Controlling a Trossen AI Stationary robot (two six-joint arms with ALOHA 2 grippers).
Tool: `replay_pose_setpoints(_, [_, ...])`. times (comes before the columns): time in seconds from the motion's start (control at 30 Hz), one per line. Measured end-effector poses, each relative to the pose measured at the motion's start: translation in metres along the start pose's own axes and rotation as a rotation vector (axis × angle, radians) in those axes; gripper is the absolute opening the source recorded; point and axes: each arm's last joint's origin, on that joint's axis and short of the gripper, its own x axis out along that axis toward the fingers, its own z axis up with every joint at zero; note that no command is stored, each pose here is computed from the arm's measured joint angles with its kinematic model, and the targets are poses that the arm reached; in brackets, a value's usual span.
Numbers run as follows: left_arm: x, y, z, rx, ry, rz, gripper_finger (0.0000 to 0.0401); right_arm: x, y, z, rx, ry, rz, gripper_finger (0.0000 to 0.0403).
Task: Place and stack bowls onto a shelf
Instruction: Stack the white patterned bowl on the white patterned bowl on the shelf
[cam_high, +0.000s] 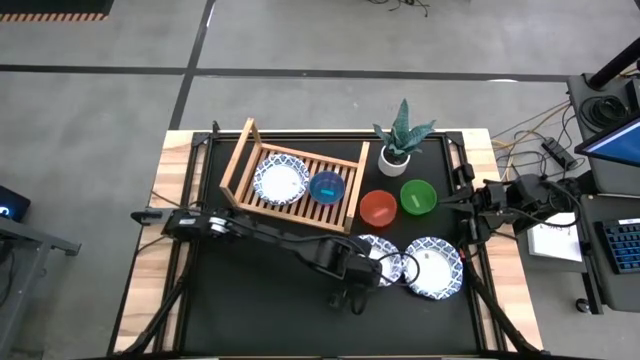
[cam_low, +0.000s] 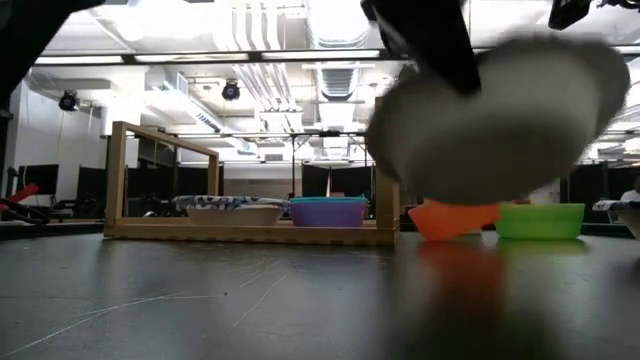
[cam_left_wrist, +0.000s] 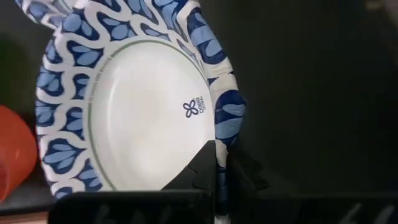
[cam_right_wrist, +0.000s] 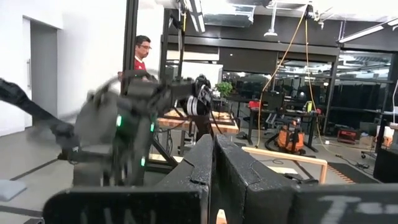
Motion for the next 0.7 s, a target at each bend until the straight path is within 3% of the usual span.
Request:
replay_pose_setpoints(0.53, [-0.112,-0.038,-0.003,0.105,-0.091,-0.077,0.0,0.0,0.0,-0.001,-0.004,0.009,0.001,0.0009])
replay_pose_setpoints(0.7, [-0.132,-0.034,-0.018,0.09,0.019,0.063,0.0,0.0,0.0,-0.001,-0.004,0.01,0.001,0.0009])
